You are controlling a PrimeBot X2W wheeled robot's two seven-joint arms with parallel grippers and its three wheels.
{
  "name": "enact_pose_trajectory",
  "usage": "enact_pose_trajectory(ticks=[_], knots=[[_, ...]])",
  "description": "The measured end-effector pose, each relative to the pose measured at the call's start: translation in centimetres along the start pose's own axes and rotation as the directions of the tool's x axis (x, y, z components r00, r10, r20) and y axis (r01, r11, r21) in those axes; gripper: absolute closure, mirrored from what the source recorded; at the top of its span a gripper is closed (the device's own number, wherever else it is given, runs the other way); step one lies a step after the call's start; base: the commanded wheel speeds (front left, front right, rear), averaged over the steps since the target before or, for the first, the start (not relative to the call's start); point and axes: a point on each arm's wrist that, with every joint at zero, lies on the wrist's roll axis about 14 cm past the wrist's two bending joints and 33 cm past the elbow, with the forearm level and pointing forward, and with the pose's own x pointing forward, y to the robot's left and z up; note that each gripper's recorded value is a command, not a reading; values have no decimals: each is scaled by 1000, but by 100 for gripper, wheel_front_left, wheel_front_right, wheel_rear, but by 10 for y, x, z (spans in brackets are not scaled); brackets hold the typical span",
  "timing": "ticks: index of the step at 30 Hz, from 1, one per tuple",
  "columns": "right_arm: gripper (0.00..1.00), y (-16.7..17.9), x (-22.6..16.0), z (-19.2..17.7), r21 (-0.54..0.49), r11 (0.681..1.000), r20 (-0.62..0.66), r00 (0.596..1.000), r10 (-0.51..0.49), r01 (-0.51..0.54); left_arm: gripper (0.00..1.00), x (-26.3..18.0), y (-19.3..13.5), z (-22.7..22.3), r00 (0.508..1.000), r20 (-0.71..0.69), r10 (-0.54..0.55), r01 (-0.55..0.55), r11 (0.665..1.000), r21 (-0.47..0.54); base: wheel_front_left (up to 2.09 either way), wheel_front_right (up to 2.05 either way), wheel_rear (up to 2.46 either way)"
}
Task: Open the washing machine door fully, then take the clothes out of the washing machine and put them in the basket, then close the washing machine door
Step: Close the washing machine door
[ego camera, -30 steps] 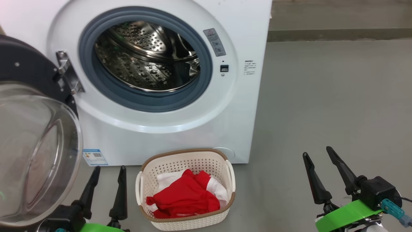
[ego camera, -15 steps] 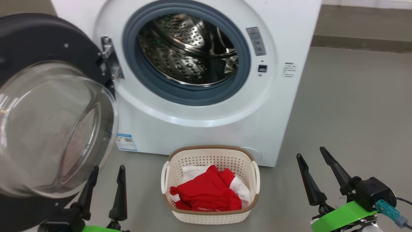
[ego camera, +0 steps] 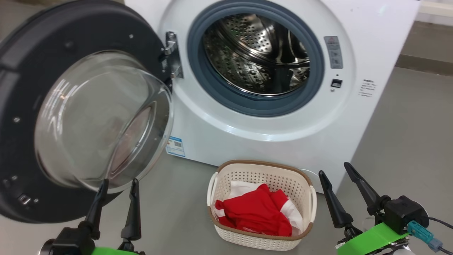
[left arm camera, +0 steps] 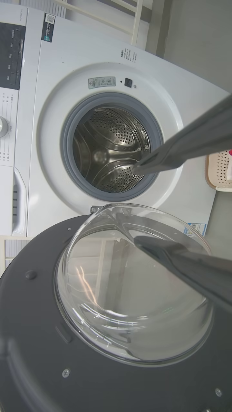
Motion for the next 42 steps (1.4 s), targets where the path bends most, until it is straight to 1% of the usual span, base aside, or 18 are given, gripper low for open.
enact_pose_trajectory(ticks=[11,15,24,38,39,40,41,42], knots=[[0,45,19,-7,23,991,-14,991,136,-135,0,-24,33,12,995,25,96,-96,995,40,0,0,0],[0,54,23,-10,31,986,-19,987,162,-162,0,-30,41,14,992,30,119,-121,992,46,0,0,0],[0,65,28,-14,39,980,-29,980,195,-194,0,-37,52,16,986,32,164,-166,984,64,0,0,0],[0,67,29,-16,40,979,-32,979,202,-201,0,-38,55,16,983,32,178,-180,981,68,0,0,0],[0,67,29,-16,39,979,-31,979,202,-201,2,-38,55,16,984,32,178,-180,981,68,0,0,0],[0,67,29,-15,39,979,-31,979,202,-200,77,-37,55,16,984,32,177,-179,981,69,0,0,0],[0,66,29,-15,39,979,-31,979,201,-200,100,-37,55,16,984,32,177,-179,982,69,0,0,0],[0,66,29,-15,39,979,-31,979,201,-200,100,-37,55,17,984,33,176,-178,981,71,0,0,0]])
